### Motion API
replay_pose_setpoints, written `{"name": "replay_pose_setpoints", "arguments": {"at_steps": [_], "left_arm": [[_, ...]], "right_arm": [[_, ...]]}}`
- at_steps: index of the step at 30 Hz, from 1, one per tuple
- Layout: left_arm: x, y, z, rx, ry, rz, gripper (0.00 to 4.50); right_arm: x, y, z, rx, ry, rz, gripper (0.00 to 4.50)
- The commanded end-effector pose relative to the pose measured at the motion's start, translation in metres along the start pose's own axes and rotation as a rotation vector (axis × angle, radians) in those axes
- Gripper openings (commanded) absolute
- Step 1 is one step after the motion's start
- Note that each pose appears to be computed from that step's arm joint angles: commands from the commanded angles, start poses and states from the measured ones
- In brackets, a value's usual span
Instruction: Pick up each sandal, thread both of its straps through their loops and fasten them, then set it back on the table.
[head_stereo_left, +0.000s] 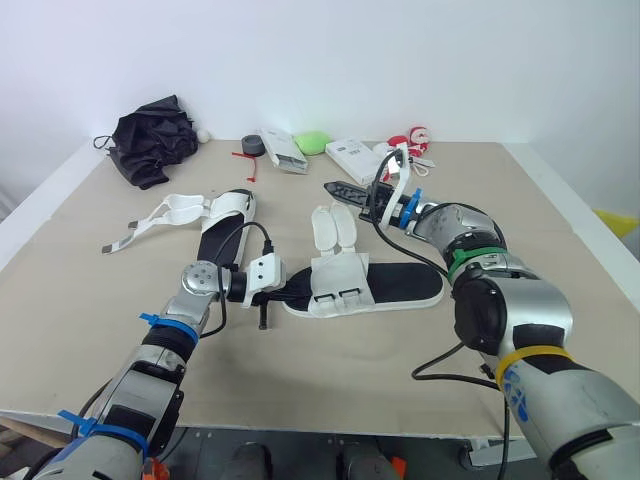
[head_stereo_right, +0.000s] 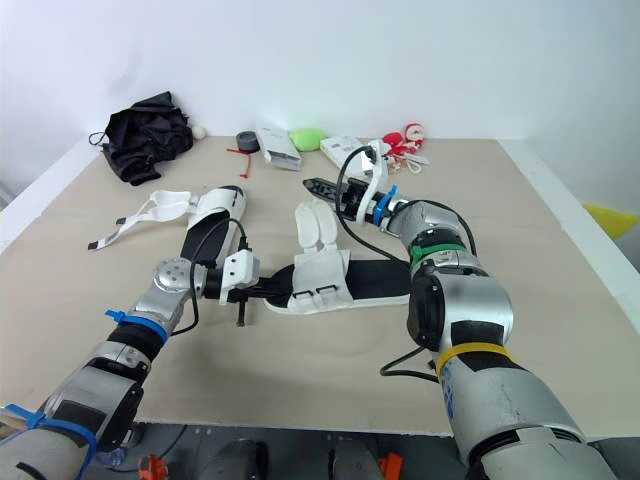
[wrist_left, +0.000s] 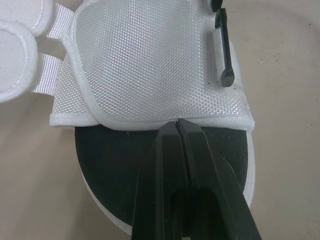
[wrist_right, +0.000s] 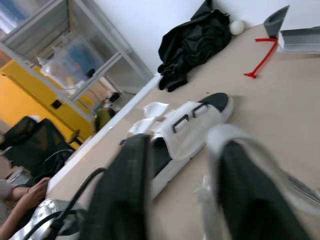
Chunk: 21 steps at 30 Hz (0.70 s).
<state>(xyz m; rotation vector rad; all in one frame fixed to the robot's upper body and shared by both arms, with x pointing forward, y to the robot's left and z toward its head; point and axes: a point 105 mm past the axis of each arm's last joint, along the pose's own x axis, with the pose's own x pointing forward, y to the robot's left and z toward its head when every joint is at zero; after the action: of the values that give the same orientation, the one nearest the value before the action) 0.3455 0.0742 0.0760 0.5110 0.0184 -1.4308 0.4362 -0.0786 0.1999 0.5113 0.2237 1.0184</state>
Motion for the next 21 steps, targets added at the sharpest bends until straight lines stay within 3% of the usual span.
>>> {"name": "replay_pose_setpoints", "arguments": {"at_steps": [1, 5, 10, 15, 18, 21], "left_arm": [[0.004, -0.068, -0.074, -0.259, 0.24, -0.192, 0.0], [0.006, -0.067, -0.073, -0.258, 0.239, -0.195, 0.0], [0.008, -0.068, -0.073, -0.259, 0.24, -0.197, 0.0], [0.011, -0.069, -0.072, -0.261, 0.236, -0.204, 0.0], [0.012, -0.069, -0.072, -0.26, 0.235, -0.205, 0.0], [0.013, -0.069, -0.072, -0.258, 0.235, -0.207, 0.0]], "right_arm": [[-0.005, 0.008, 0.004, -0.139, 0.034, 0.078, 0.18], [-0.012, 0.005, -0.007, -0.263, 0.099, 0.097, 0.18], [-0.022, 0.004, 0.015, -0.341, 0.008, 0.075, 0.18], [-0.036, 0.025, 0.032, -0.382, -0.05, 0.203, 0.18], [-0.045, 0.046, 0.011, -0.44, 0.046, 0.355, 0.18], [-0.062, 0.065, -0.051, -0.516, 0.299, 0.502, 0.18]]}}
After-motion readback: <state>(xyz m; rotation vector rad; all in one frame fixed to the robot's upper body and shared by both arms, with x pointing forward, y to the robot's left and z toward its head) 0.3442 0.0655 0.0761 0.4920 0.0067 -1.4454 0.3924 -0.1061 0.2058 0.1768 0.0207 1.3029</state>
